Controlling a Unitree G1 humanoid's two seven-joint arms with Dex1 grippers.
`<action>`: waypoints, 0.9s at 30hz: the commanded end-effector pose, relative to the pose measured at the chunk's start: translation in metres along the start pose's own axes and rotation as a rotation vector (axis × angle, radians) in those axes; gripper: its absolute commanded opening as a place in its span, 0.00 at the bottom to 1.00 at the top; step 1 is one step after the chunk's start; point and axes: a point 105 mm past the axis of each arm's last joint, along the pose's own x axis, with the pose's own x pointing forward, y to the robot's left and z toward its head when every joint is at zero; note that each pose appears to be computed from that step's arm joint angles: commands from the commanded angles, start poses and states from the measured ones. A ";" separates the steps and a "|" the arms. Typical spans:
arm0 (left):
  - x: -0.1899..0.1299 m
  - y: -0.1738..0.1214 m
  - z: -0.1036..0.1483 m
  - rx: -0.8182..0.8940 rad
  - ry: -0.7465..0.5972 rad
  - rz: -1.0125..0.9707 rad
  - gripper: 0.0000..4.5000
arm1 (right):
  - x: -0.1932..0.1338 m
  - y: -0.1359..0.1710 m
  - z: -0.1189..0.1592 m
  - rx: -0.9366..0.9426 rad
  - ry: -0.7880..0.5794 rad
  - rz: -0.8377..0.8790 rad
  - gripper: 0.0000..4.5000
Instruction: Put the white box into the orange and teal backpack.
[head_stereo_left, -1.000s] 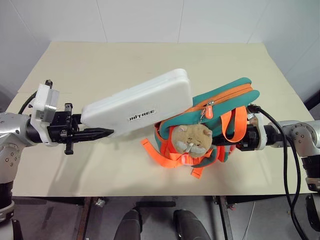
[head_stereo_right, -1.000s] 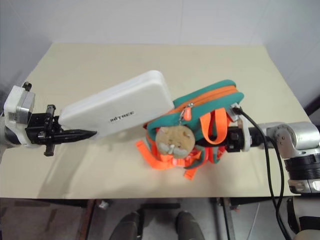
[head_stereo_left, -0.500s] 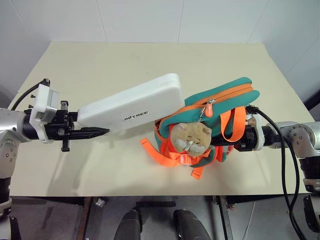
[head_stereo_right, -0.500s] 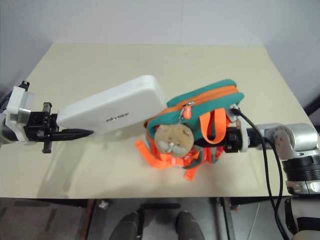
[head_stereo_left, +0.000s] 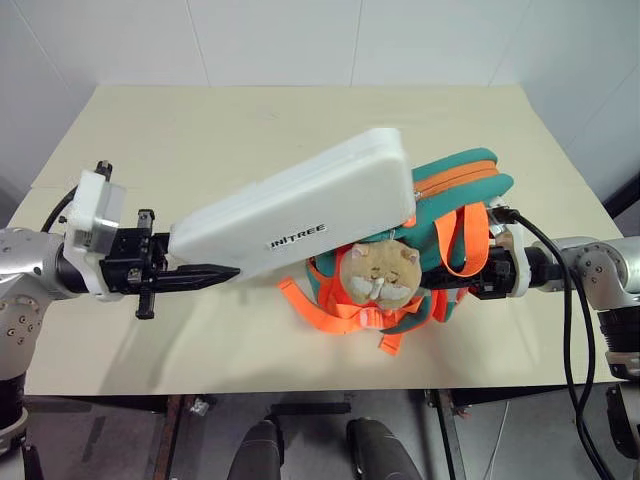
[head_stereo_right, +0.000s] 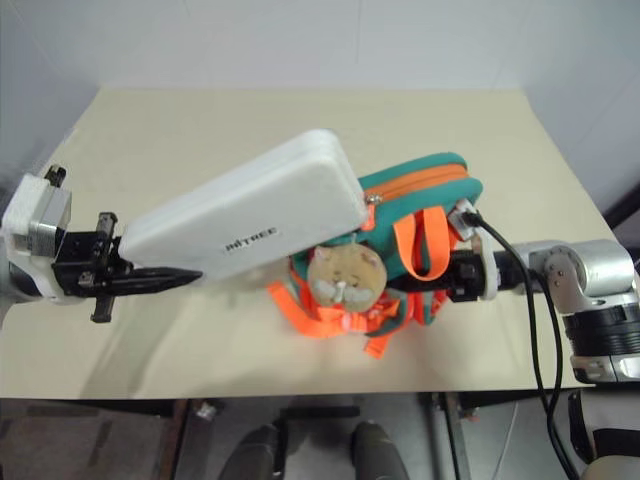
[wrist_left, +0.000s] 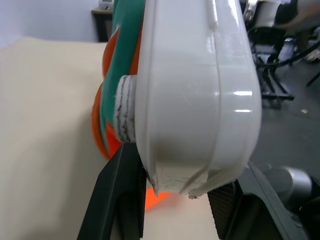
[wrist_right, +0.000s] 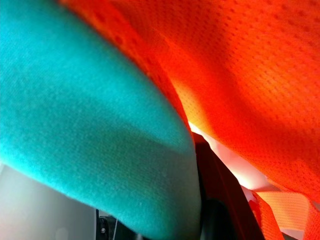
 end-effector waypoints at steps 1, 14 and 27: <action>-0.014 0.019 -0.004 0.084 0.077 0.113 0.29 | -0.001 0.006 0.006 -0.039 -0.006 0.023 0.03; -0.022 0.031 -0.018 0.092 0.186 0.135 0.29 | -0.003 0.006 0.003 -0.035 -0.016 0.016 0.03; -0.005 0.064 -0.024 0.136 0.390 0.100 0.29 | -0.002 0.008 0.003 -0.038 -0.013 0.021 0.03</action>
